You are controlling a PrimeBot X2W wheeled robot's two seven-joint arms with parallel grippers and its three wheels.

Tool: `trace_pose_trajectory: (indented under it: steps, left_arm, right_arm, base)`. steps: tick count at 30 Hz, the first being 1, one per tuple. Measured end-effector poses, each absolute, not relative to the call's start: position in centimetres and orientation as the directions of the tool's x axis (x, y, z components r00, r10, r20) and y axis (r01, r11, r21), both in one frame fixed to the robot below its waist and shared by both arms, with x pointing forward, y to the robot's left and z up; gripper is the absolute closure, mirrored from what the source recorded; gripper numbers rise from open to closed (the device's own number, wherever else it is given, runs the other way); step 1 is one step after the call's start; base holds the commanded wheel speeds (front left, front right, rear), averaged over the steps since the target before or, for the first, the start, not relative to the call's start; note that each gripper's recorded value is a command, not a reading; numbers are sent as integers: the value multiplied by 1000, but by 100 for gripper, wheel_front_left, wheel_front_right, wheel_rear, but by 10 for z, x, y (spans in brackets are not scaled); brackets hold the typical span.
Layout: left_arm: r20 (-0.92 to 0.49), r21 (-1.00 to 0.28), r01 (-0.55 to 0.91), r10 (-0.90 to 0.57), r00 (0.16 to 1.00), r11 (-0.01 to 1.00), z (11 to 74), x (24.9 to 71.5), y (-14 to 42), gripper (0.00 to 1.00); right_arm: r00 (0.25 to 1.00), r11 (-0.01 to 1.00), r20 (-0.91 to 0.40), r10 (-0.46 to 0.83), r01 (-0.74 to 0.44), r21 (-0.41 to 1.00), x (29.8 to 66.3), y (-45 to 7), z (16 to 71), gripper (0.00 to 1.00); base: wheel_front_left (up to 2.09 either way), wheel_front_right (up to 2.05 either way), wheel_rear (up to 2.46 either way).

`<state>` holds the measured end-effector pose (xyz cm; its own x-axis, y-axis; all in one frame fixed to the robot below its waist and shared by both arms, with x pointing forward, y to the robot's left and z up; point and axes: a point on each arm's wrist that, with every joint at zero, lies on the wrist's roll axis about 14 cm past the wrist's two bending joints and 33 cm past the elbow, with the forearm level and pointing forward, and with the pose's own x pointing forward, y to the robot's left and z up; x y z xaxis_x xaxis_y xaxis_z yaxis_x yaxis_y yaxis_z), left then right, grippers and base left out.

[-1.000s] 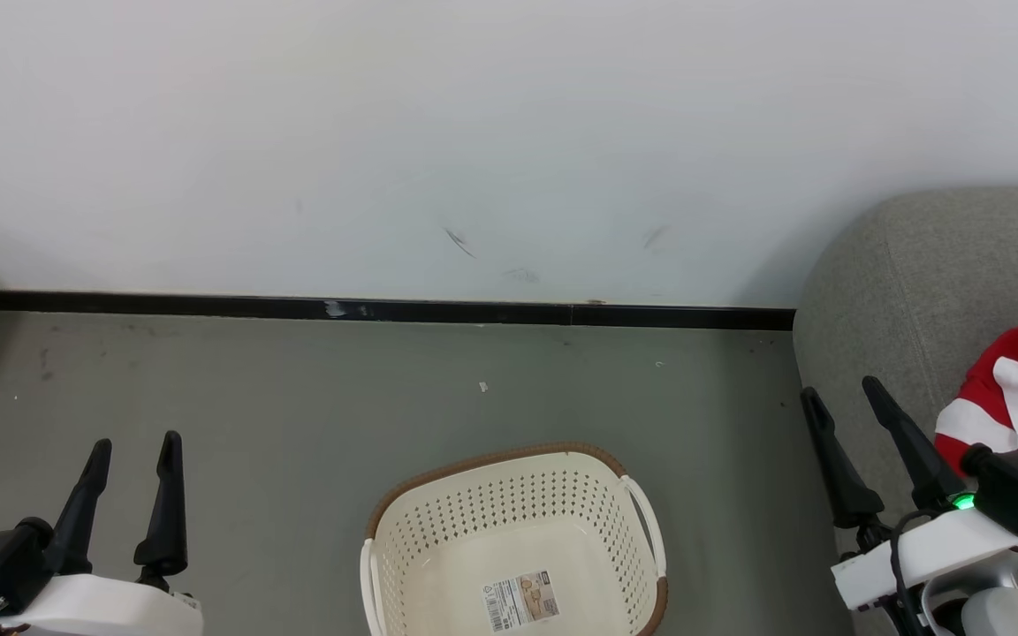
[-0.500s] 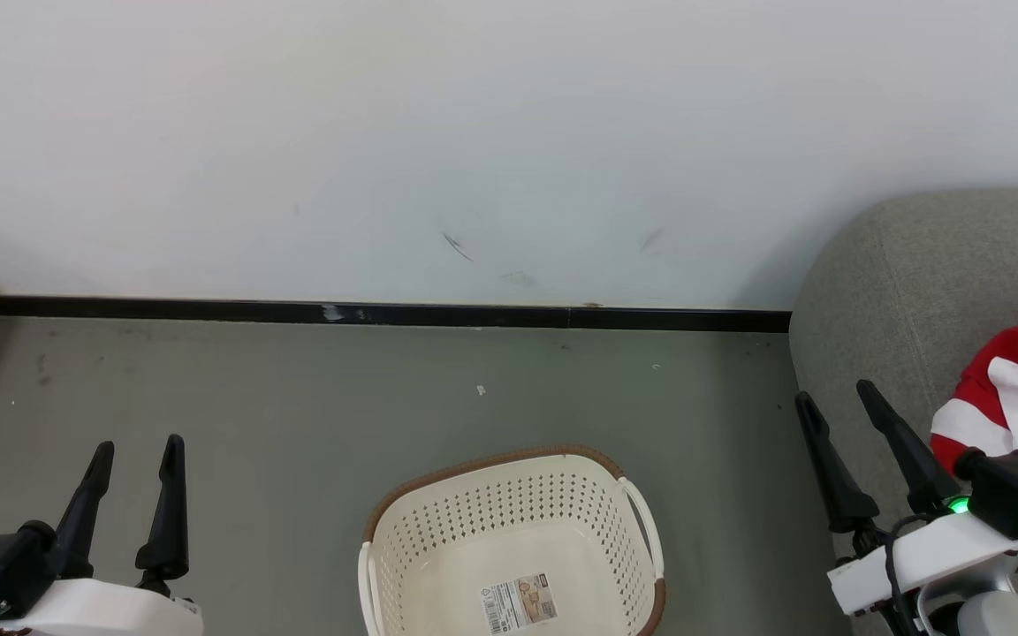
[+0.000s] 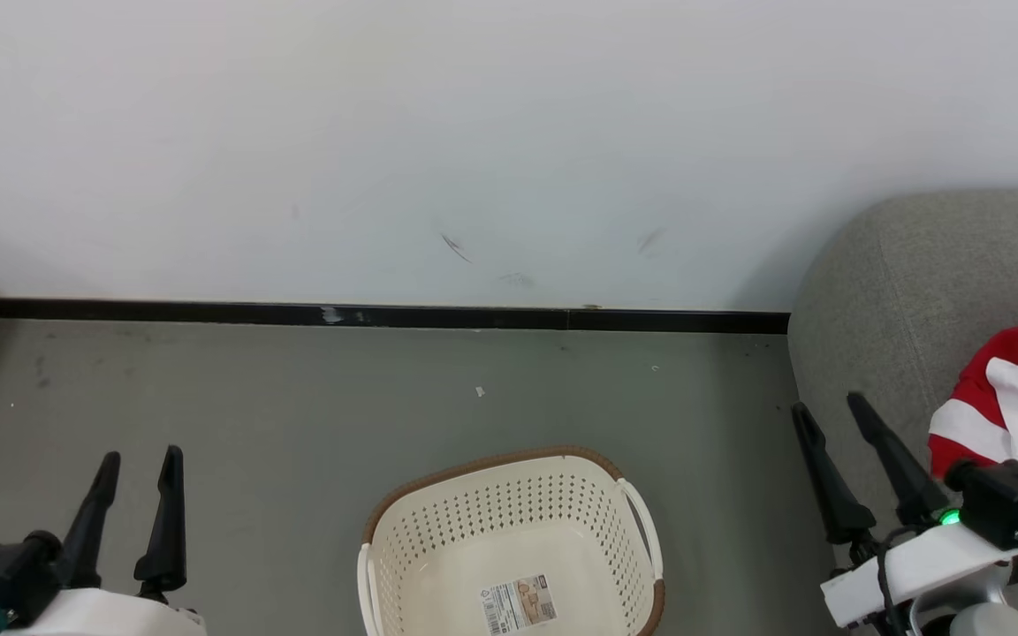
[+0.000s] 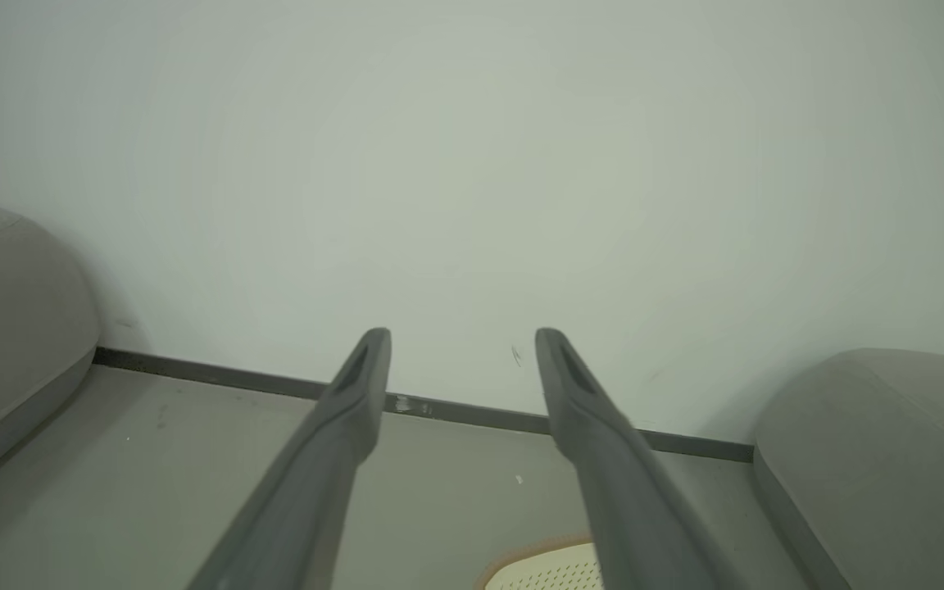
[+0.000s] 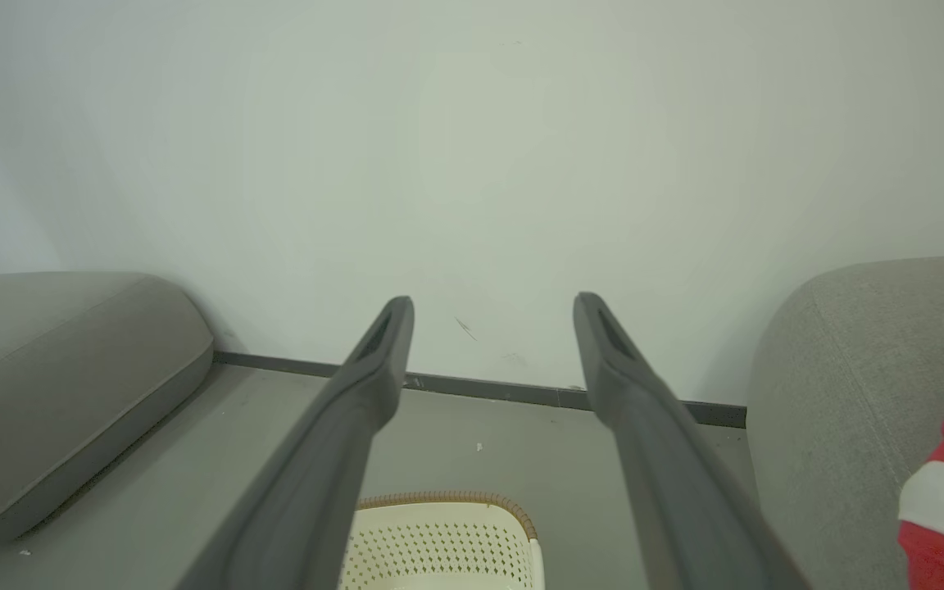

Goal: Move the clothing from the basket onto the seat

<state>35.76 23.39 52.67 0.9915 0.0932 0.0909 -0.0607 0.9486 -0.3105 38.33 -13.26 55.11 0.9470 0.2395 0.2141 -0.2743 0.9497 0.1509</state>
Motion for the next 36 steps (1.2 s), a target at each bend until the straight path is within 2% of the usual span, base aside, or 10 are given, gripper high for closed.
trace_pose_trajectory:
  steps: [7,20,36]
  left_arm:
    - [0,-365,-85,91,996,927,496,349,218,100]
    - [-50,-504,-112,100,994,856,490,351,218,100]
    - [-102,-656,-140,96,990,741,482,355,215,100]
  right_arm:
    - [963,945,123,241,-261,195,372,-126,520,100]
    - [973,900,135,187,-224,372,373,-134,524,100]
    - [992,807,67,111,-129,576,374,-153,511,100]
  base:
    - [0,0,0]
    - [0,0,0]
    - [0,0,0]
